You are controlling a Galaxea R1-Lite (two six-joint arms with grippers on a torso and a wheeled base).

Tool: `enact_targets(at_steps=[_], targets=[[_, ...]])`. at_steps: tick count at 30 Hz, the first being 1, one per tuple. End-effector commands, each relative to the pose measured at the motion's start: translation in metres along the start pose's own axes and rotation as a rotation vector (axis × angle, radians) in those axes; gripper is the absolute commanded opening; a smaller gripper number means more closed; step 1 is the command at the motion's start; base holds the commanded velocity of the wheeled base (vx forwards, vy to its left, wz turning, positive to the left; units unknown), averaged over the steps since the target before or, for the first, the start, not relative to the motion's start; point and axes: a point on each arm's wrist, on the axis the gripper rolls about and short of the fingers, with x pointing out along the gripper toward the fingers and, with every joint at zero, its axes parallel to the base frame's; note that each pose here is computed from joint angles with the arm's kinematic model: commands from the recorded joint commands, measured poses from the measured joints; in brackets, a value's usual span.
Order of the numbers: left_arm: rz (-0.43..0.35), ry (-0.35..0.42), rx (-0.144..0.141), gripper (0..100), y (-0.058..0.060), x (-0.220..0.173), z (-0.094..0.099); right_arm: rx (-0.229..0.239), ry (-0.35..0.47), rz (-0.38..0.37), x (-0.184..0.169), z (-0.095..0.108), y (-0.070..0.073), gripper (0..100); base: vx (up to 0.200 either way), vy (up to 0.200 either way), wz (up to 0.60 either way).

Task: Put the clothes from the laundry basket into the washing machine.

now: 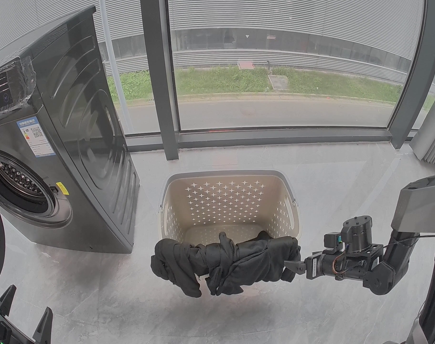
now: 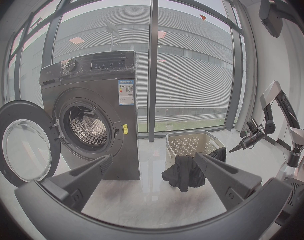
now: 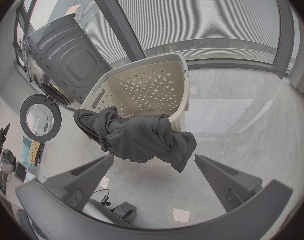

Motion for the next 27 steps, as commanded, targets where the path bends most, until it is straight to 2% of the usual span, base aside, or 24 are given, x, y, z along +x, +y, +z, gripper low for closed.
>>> enact_targets(at_steps=[1,6,12,16,27], targets=[[0.000,0.001,-0.001,100,0.000,0.000,-0.005,-0.002,0.022,0.011,0.023,-0.005,0.002,100,0.000,0.000,0.00],[0.000,0.001,-0.001,100,0.000,0.000,-0.005,0.000,0.005,-0.003,0.037,-0.002,0.003,100,0.000,0.000,0.00],[0.000,0.001,-0.001,100,0.000,0.000,-0.005,0.017,-0.014,0.023,0.050,0.002,0.014,100,0.000,0.000,0.00],[0.000,0.001,-0.001,100,0.000,0.000,-0.005,0.027,-0.029,0.007,0.058,0.003,0.018,100,0.000,0.000,0.00],[0.000,0.001,-0.001,100,0.000,0.000,-0.005,0.040,-0.055,0.009,0.062,0.007,0.022,100,0.000,0.000,0.00]])
